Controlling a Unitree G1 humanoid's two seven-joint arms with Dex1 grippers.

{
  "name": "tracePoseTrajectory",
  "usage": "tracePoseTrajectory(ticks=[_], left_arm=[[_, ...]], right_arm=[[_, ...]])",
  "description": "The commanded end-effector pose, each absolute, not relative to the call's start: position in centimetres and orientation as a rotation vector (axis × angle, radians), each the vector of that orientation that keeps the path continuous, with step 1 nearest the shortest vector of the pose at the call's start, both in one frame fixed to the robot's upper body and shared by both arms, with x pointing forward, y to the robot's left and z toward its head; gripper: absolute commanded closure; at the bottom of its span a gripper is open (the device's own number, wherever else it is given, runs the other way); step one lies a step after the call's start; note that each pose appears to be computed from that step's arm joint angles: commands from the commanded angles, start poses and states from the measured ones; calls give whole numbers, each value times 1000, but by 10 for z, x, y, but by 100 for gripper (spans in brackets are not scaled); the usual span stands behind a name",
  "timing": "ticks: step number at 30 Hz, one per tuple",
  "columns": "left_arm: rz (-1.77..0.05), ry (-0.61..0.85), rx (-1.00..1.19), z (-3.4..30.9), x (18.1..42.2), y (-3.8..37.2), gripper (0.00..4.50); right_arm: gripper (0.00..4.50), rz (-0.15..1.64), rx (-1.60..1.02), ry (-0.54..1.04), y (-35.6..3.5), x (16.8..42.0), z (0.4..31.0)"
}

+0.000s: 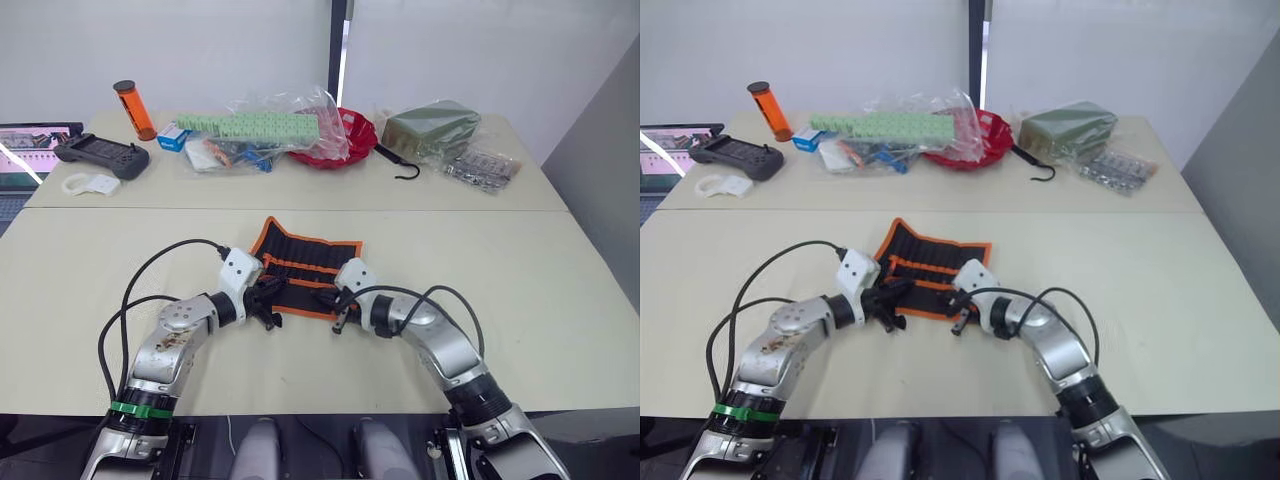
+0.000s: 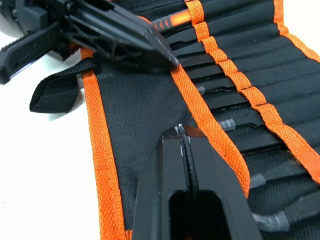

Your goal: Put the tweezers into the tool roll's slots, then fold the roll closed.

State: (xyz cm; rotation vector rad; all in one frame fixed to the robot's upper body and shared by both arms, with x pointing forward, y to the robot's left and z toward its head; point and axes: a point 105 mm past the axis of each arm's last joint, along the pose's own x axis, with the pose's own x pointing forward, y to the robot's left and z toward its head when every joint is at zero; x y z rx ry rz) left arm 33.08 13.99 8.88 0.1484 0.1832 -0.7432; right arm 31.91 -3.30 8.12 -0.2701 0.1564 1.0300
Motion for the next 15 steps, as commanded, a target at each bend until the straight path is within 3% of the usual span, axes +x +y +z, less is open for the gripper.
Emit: tracePoseTrajectory(ticks=[1, 12, 15], left_arm=[[-668, 186, 155, 90, 333, 159, 449], [-680, 128, 109, 113, 327, 166, 449], [-709, 105, 104, 122, 323, 164, 449]], right_arm=[[450, 977, -292, 233, -50, 320, 64], [450, 1005, -302, 162, -49, 321, 72], [450, 992, -255, 104, -52, 324, 98]])
